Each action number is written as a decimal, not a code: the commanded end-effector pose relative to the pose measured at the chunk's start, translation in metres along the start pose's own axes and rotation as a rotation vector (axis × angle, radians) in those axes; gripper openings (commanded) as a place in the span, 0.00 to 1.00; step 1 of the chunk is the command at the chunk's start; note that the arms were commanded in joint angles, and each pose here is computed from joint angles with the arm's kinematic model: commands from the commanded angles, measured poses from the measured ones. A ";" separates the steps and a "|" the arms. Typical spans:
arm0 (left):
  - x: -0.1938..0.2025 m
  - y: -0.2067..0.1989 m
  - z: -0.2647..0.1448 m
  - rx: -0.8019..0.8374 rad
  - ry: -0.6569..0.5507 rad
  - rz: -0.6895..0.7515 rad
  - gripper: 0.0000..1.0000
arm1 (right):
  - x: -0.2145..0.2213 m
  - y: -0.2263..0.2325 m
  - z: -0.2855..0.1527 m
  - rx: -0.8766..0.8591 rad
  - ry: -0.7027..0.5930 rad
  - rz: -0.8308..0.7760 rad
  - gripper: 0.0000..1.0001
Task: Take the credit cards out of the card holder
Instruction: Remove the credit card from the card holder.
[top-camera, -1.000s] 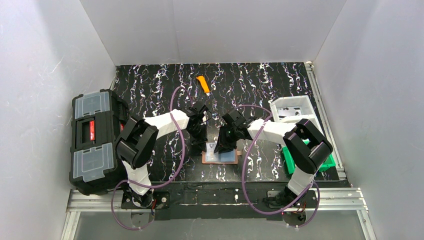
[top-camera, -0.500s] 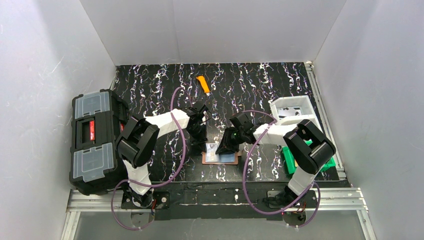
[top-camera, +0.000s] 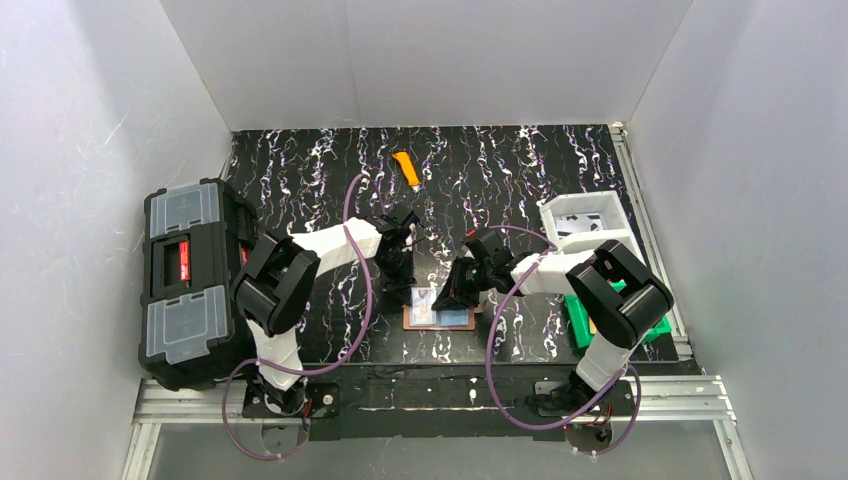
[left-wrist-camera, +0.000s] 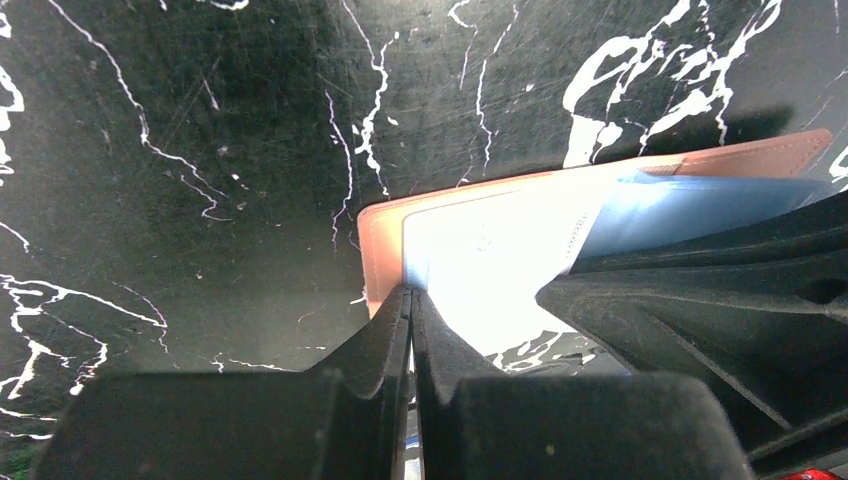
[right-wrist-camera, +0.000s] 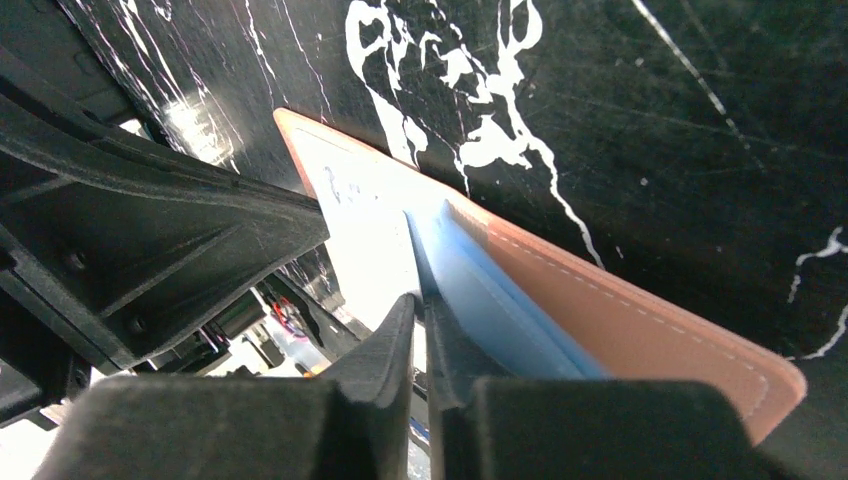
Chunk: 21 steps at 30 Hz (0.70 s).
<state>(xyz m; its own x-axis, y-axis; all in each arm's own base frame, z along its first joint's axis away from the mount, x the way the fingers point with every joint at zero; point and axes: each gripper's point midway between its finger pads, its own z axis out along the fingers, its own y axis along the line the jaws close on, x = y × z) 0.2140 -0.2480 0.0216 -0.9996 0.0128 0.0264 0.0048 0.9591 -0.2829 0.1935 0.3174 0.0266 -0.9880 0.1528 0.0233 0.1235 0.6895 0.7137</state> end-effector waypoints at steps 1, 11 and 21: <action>0.022 0.023 0.022 -0.129 0.075 0.018 0.00 | -0.002 0.007 0.006 -0.035 -0.023 -0.041 0.07; 0.026 0.057 0.024 -0.237 0.101 -0.040 0.00 | -0.004 -0.010 -0.003 0.027 -0.066 -0.047 0.01; 0.029 0.068 0.029 -0.263 0.117 -0.068 0.00 | -0.004 -0.027 -0.009 0.059 -0.088 -0.021 0.01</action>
<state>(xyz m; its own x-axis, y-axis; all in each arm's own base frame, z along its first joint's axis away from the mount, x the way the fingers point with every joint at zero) 0.2124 -0.2405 0.0182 -0.9973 -0.0276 0.0677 -0.0442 0.9650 -0.2586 0.1935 0.3099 0.0268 -0.9849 0.1704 -0.0310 0.0961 0.6863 0.7209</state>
